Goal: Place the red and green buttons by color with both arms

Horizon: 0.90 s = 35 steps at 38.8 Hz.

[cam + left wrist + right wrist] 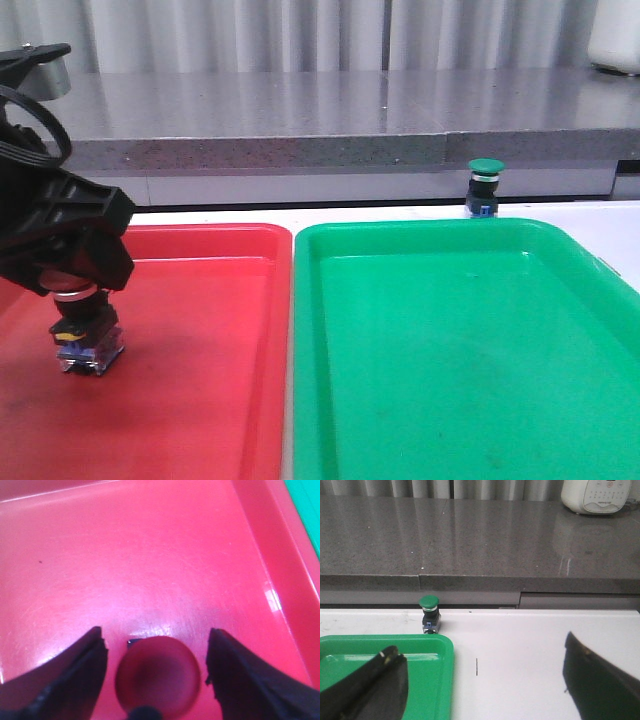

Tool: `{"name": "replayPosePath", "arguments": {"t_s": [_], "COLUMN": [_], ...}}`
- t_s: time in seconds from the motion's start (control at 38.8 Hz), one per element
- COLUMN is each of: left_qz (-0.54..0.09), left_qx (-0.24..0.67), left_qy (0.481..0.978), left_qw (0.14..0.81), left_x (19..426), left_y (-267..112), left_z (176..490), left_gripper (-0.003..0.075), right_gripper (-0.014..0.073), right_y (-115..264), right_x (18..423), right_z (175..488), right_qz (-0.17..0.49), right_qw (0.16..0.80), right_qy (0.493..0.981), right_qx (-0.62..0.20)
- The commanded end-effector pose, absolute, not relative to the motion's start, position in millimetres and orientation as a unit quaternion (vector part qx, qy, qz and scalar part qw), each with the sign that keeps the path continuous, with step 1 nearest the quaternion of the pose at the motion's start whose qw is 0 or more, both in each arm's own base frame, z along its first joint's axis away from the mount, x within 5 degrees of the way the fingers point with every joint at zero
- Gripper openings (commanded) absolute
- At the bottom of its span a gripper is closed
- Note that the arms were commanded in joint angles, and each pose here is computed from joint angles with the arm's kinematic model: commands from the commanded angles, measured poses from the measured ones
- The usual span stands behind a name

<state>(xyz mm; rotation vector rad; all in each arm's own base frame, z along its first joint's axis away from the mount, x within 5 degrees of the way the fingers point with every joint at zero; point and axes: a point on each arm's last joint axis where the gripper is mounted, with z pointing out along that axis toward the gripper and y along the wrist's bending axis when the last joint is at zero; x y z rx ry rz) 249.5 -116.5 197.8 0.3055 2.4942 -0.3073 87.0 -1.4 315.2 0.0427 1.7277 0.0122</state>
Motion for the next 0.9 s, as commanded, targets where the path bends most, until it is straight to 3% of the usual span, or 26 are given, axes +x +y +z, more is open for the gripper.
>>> {"name": "replayPosePath", "arguments": {"t_s": [0.0, 0.18, 0.28, 0.49, 0.62, 0.88], "left_qz": [-0.135, -0.147, -0.145, -0.104, -0.072, -0.033], "left_qx": [0.104, 0.107, 0.114, 0.092, 0.056, -0.005], "left_qy": [0.922, 0.901, 0.873, 0.849, 0.847, 0.821], "left_qw": [0.348, 0.394, 0.452, 0.510, 0.523, 0.570], "left_x": [253.9, 254.6, 256.6, 250.1, 236.6, 183.0], "left_y": [-120.6, -119.7, -113.1, -76.0, -46.6, -8.9], "left_z": [216.5, 250.2, 289.0, 358.3, 374.9, 369.3], "left_gripper": [0.0505, 0.0498, 0.0437, 0.0143, -0.0022, -0.0020], "right_gripper": [0.0643, 0.0643, 0.0643, 0.0643, 0.0643, 0.0643], "right_y": [-2.0, -2.0, -2.0, -2.0, -2.0, -2.0], "right_x": [88.7, 88.7, 88.7, 88.7, 88.7, 88.7], "right_z": [331.9, 331.9, 331.9, 331.9, 331.9, 331.9], "right_qz": [0.003, 0.003, 0.003, 0.003, 0.003, 0.003], "right_qw": [0.685, 0.685, 0.685, 0.685, 0.685, 0.685], "right_qy": [0.728, 0.728, 0.728, 0.728, 0.728, 0.728], "right_qx": [0.020, 0.020, 0.020, 0.020, 0.020, 0.020]}}
